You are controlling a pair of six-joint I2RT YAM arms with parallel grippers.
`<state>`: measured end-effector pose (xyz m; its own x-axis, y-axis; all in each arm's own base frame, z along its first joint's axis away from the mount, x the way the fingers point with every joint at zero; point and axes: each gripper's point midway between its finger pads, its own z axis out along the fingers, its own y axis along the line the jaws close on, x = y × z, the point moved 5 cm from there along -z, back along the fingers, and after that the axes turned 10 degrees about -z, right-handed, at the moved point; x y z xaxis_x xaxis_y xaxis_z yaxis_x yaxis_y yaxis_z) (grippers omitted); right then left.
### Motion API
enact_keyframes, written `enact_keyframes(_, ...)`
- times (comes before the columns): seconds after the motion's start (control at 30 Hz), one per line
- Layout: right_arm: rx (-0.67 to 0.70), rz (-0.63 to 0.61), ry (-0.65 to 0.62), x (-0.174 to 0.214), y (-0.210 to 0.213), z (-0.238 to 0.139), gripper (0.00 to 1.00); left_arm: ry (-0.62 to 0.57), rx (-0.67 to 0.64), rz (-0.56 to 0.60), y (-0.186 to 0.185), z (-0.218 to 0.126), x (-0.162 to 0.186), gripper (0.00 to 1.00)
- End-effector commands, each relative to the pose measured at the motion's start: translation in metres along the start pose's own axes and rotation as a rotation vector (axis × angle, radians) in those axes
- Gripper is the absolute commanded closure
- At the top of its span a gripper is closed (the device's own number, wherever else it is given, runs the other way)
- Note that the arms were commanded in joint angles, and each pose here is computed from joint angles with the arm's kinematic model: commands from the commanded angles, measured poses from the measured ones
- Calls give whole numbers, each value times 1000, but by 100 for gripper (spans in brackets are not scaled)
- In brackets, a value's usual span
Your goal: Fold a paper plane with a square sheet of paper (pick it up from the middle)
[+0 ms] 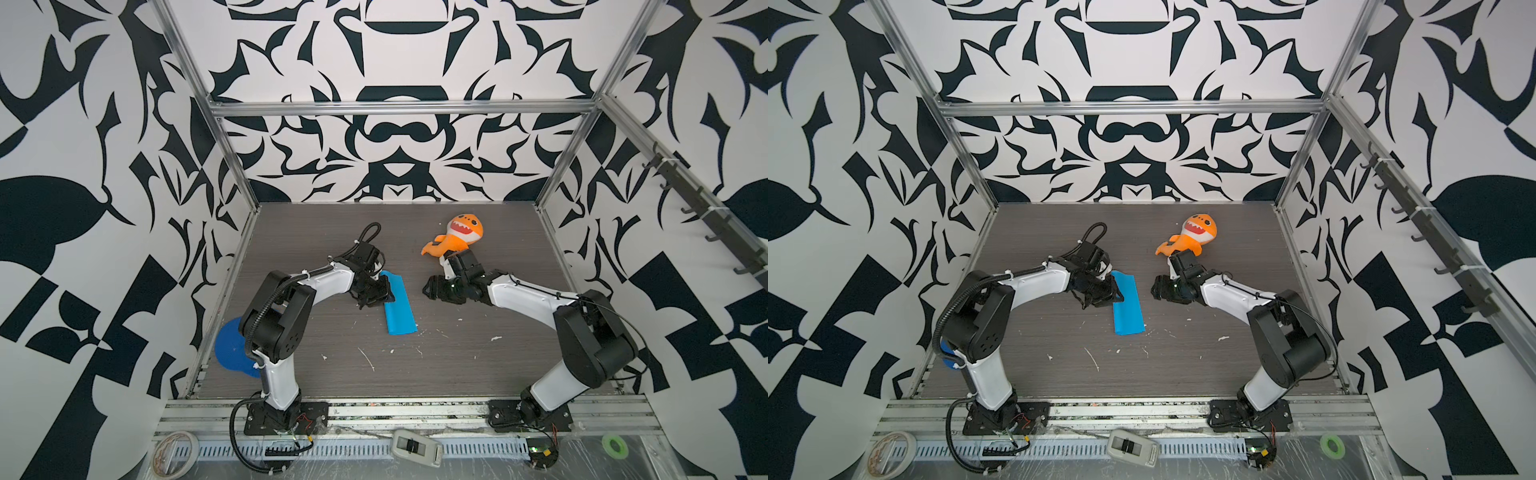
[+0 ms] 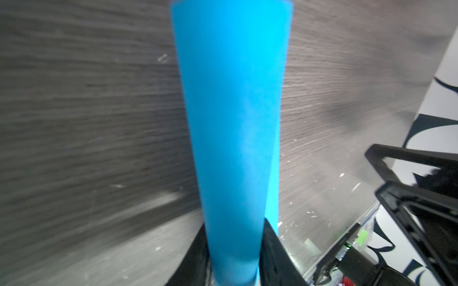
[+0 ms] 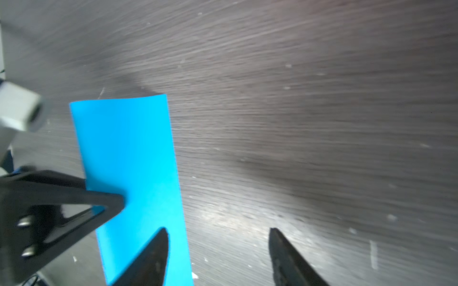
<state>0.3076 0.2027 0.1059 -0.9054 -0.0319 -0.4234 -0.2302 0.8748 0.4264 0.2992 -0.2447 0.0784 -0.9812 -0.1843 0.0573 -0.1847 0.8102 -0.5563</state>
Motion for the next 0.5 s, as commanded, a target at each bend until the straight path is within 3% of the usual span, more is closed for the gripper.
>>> enact_keyframes(0.0, -60, -55, 2, -12, 21, 2, 40, 17, -67, -16, 13, 6, 1, 67)
enact_keyframes(0.27, -123, -91, 79, -12, 38, 24, 50, 15, -103, -30, 20, 10, 0, 67)
enact_keyframes(0.47, -206, -128, 147, -5, 58, 39, 72, 19, -114, -34, 22, 11, 0, 67)
